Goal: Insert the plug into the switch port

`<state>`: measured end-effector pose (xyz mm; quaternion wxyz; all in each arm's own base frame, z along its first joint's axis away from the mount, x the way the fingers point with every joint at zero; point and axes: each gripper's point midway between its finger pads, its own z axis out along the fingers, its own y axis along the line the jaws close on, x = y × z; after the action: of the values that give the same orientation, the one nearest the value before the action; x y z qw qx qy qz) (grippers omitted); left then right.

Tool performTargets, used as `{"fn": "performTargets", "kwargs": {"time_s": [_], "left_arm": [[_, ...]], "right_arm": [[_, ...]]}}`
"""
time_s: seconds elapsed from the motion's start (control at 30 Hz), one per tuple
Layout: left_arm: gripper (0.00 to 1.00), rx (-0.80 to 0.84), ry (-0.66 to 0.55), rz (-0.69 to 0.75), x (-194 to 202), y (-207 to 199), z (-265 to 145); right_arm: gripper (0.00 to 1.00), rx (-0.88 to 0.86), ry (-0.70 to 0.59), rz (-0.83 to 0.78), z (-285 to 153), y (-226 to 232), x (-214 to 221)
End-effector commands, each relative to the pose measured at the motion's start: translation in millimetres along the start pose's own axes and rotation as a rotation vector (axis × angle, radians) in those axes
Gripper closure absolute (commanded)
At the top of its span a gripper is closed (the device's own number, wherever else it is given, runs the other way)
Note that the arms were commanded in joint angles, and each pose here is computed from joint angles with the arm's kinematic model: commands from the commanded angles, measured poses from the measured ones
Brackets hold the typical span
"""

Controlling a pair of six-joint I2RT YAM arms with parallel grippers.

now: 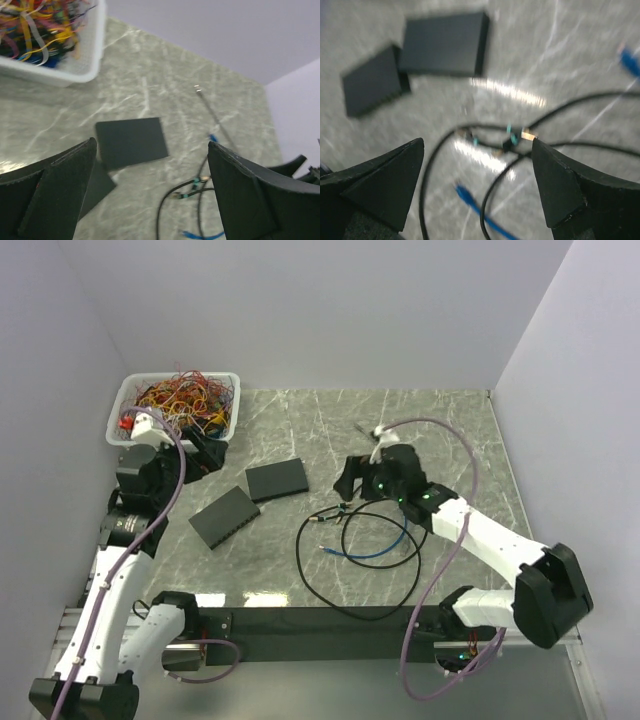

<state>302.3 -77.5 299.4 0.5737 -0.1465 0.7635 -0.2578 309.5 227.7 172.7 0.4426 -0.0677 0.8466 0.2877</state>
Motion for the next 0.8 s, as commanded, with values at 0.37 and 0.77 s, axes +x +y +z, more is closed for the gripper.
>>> {"fn": "performTargets", "kwargs": {"time_s": [0.37, 0.77], "left_arm": [[0.01, -0.196, 0.172, 0.121, 51, 59, 4], [0.02, -0.209, 0.158, 0.122, 48, 61, 4]], "right_arm": [[0.19, 0.121, 0.38, -0.317, 32, 8, 86], [0.29, 0.118, 0.501, -0.468, 57, 18, 116]]}}
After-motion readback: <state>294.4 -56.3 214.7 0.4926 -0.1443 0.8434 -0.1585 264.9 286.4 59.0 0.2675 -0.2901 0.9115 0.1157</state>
